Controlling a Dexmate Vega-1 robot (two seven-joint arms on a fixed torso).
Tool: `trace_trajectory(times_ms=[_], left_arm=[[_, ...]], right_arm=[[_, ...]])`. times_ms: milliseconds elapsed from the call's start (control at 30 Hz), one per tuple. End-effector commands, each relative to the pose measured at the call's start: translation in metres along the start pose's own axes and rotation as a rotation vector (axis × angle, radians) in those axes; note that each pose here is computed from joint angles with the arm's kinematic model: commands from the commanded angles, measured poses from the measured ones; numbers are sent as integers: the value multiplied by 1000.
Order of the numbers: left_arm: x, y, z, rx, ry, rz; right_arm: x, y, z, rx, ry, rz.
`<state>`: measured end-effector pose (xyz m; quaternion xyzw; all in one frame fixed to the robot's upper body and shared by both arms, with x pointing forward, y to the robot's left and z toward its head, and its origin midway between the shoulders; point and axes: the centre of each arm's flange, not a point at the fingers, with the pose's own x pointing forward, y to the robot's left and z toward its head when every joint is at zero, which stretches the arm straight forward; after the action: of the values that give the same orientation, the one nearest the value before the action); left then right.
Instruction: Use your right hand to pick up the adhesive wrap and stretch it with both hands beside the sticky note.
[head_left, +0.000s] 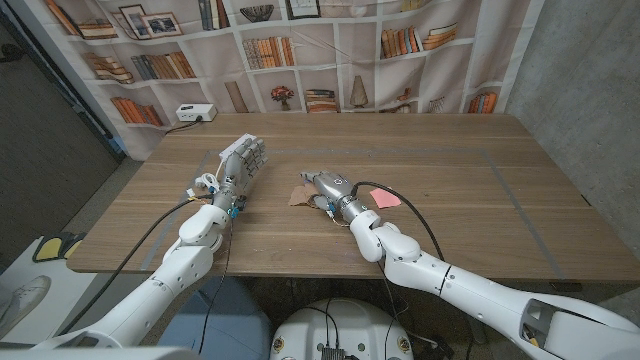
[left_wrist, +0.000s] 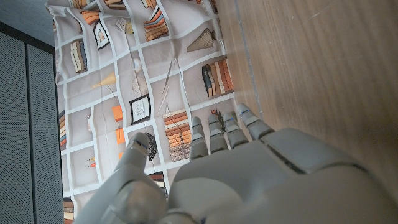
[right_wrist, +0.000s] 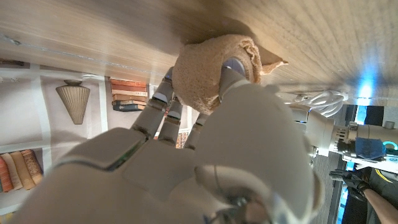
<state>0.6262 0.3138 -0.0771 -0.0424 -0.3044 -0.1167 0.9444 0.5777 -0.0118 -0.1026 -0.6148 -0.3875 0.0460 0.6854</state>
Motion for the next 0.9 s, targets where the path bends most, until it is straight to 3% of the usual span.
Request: trace_trajectory(times_ms=[33,433,633,900], left_arm=[[3,-6,-2,2,3,1],[12,-11,0,13,2,-1],[21,-21,1,10,1,-14],[34,-32,5,23,-3,-33]], right_arm=[[-9,-5,-11,76,-12,-121],[-18,-42,-35,262,64,-258],[-23,-54,-44,327,89,-311],[-27,-75,-66,425,171,-397]])
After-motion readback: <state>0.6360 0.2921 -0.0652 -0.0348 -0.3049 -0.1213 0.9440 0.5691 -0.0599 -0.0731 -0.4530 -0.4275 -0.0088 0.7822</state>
